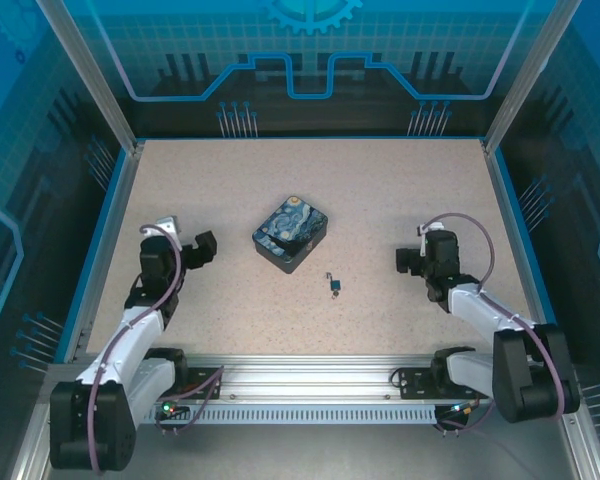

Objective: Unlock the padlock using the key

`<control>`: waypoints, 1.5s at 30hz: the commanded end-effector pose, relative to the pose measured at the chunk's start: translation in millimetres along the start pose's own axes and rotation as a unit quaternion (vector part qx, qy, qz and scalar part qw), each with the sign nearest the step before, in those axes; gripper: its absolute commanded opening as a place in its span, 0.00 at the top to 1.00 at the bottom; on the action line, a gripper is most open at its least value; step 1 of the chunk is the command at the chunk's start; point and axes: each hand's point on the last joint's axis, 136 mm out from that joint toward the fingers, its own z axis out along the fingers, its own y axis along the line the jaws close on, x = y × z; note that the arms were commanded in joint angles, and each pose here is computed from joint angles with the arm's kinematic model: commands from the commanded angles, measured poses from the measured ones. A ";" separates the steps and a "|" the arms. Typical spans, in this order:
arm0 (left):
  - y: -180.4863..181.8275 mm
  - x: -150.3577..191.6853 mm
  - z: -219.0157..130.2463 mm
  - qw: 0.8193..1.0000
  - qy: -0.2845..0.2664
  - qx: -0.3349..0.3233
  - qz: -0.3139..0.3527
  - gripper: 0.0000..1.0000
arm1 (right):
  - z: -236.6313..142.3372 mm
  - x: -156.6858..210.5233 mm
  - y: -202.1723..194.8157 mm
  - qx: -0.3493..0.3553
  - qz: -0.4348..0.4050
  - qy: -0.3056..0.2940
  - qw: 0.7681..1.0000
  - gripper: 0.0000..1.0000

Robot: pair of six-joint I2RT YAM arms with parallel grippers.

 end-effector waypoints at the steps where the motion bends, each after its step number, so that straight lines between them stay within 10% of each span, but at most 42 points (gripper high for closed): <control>1: 3.7 -13.9 4.5 0.998 -0.050 -0.006 0.046 0.01 | -8.7 -61.3 2.4 -0.042 0.018 -0.162 0.986 0.00; 23: -44.1 -1.8 71.2 0.981 -0.048 0.143 0.119 0.01 | 39.6 -68.2 20.9 -0.085 -0.006 -0.155 0.984 0.00; 45: -22.9 3.5 85.1 0.990 -0.049 0.086 0.099 0.01 | 41.1 -68.7 28.6 -0.080 -0.029 -0.150 0.985 0.00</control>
